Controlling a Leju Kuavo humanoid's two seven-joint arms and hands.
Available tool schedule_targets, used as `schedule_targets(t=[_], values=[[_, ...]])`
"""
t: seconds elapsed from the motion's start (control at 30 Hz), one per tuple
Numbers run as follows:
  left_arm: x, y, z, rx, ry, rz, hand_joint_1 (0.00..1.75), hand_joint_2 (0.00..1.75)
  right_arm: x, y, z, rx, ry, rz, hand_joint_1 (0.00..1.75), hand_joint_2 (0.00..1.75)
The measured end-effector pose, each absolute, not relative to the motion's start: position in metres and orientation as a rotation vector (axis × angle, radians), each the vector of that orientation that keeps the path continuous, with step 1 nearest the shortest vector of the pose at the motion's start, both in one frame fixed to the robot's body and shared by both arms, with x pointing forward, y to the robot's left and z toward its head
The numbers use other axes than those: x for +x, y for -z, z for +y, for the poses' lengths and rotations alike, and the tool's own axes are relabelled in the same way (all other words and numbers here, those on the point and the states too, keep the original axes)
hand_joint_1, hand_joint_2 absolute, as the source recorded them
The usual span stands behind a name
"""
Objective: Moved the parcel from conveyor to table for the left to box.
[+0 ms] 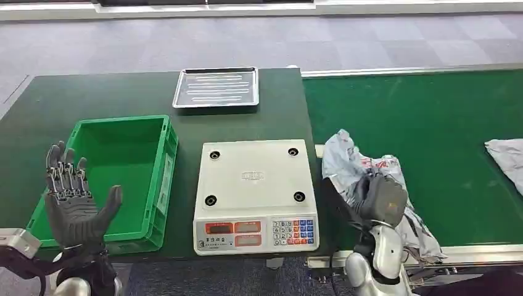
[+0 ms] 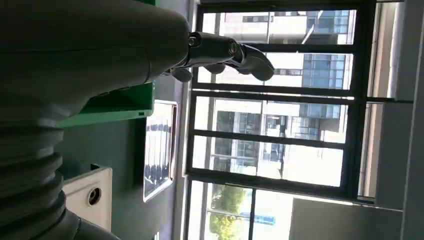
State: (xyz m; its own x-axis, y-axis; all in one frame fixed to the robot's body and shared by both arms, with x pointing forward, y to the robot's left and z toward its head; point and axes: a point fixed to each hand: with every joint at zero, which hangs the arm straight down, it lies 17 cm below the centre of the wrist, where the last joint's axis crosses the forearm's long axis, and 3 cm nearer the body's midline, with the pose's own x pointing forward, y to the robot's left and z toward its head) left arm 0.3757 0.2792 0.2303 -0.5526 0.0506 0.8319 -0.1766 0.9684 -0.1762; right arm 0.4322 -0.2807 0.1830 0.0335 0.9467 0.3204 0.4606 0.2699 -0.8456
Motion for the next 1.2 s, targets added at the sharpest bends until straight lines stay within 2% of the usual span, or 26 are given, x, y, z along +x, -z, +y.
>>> schedule_targets(t=[0.2, 0.37, 0.73, 0.93, 1.07, 1.2], values=[[0.386, -0.237, 0.272, 0.082, -0.308, -2.160, 0.00, 1.75, 0.431, -0.337, -0.245, -1.544, -0.407, -2.004, 1.75, 1.75], [0.389, -0.233, 0.269, 0.074, -0.307, -2.150, 0.00, 1.75, 0.431, -0.370, -0.224, -1.553, -0.358, -2.086, 1.75, 1.75], [0.393, -0.227, 0.265, 0.062, -0.304, -2.135, 0.00, 1.75, 0.436, -0.386, -0.201, -1.484, -0.356, -2.166, 1.75, 1.75], [0.413, -0.237, 0.242, -0.029, -0.275, -2.164, 0.00, 1.75, 0.504, -0.350, -0.080, -0.919, -0.763, -2.221, 1.75, 1.75], [0.421, -0.243, 0.230, -0.069, -0.266, -2.174, 0.00, 1.75, 0.532, -0.327, -0.022, -0.786, -0.913, -2.188, 1.75, 1.75], [0.422, -0.242, 0.225, -0.085, -0.264, -2.170, 0.00, 1.75, 0.535, -0.297, 0.015, -0.656, -0.997, -2.138, 1.75, 1.75]])
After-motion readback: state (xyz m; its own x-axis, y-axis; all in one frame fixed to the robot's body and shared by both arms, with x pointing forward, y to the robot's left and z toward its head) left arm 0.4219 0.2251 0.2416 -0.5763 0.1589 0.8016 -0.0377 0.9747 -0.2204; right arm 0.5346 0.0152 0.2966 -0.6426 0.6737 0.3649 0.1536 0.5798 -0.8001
